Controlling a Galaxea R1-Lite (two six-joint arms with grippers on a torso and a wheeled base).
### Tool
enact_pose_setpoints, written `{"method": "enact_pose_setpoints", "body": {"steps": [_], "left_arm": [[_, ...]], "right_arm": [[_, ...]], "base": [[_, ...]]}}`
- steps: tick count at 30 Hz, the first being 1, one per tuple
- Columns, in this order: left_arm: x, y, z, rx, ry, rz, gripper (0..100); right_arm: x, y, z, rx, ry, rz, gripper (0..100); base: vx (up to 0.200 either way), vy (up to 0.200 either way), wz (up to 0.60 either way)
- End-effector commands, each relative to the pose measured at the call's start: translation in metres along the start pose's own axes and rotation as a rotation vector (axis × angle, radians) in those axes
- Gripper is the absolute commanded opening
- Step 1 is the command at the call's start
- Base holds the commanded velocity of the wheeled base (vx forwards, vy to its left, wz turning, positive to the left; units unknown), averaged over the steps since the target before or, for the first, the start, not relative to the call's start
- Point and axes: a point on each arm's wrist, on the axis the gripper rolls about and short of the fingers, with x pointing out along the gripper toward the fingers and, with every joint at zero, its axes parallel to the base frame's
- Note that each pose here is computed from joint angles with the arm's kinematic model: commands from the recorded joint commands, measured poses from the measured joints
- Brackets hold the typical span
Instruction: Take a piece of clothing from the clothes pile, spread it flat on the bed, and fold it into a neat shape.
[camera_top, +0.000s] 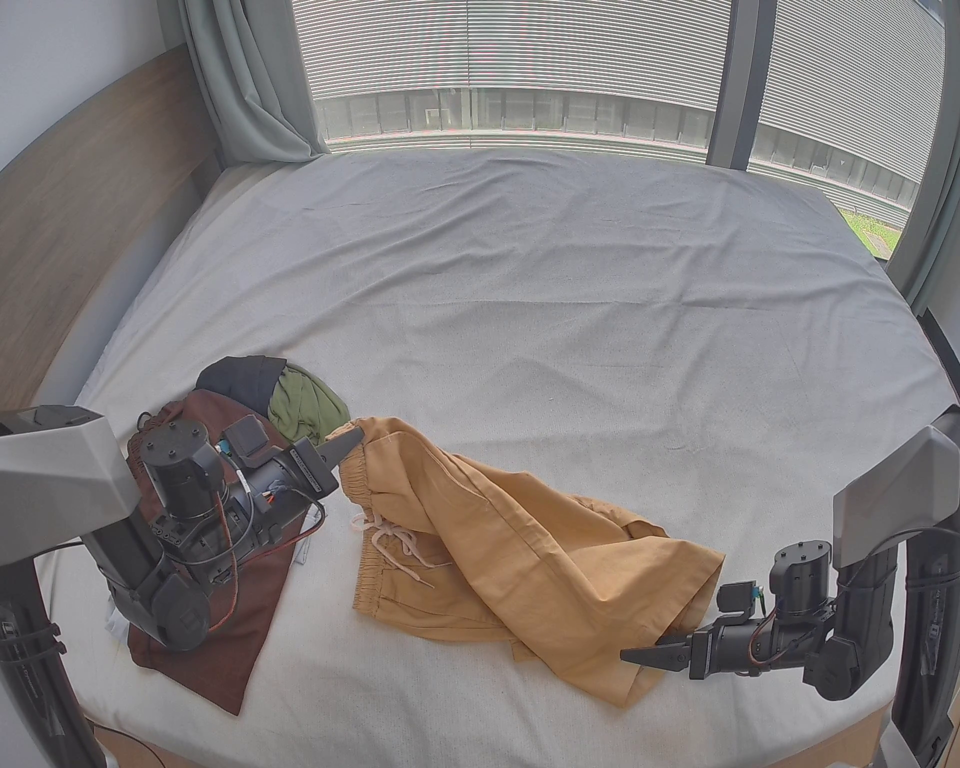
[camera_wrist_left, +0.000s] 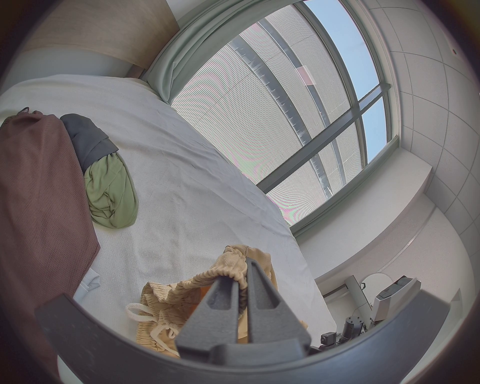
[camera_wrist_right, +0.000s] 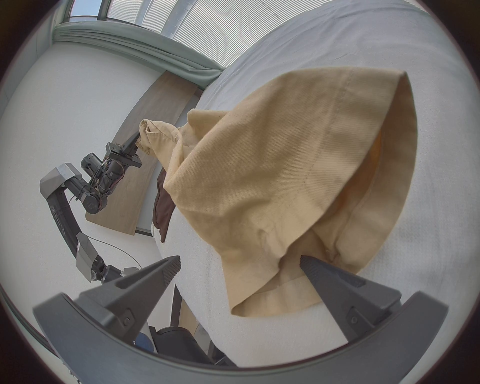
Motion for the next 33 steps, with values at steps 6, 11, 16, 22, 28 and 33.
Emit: {"method": "enact_pose_setpoints", "body": {"steps": [6, 11, 16, 22, 28, 33], "left_arm": [[0.0, -0.001, -0.001, 0.0, 0.001, -0.003, 0], [0.0, 0.0, -0.001, 0.0, 0.002, -0.002, 0], [0.0, 0.0, -0.001, -0.002, 0.002, -0.002, 0], [0.001, 0.002, -0.001, -0.001, 0.002, 0.004, 0], [0.005, 0.016, 0.003, 0.001, -0.021, 0.033, 0], [0.007, 0.021, 0.004, -0.003, -0.024, 0.044, 0]], "right_arm": [[0.011, 0.0, 0.007, -0.034, -0.02, 0.025, 100], [0.013, 0.001, 0.011, -0.044, -0.033, 0.029, 100], [0.014, 0.0, 0.011, -0.049, -0.035, 0.03, 0], [0.009, 0.003, 0.014, -0.059, -0.049, 0.032, 0], [-0.01, 0.015, 0.034, -0.108, -0.148, 0.041, 0], [-0.029, 0.019, 0.052, -0.134, -0.252, 0.031, 0]], "base": [[0.0, 0.0, 0.0], [0.0, 0.0, 0.0], [0.0, 0.0, 0.0], [0.0, 0.0, 0.0], [0.0, 0.0, 0.0], [0.0, 0.0, 0.0]]}}
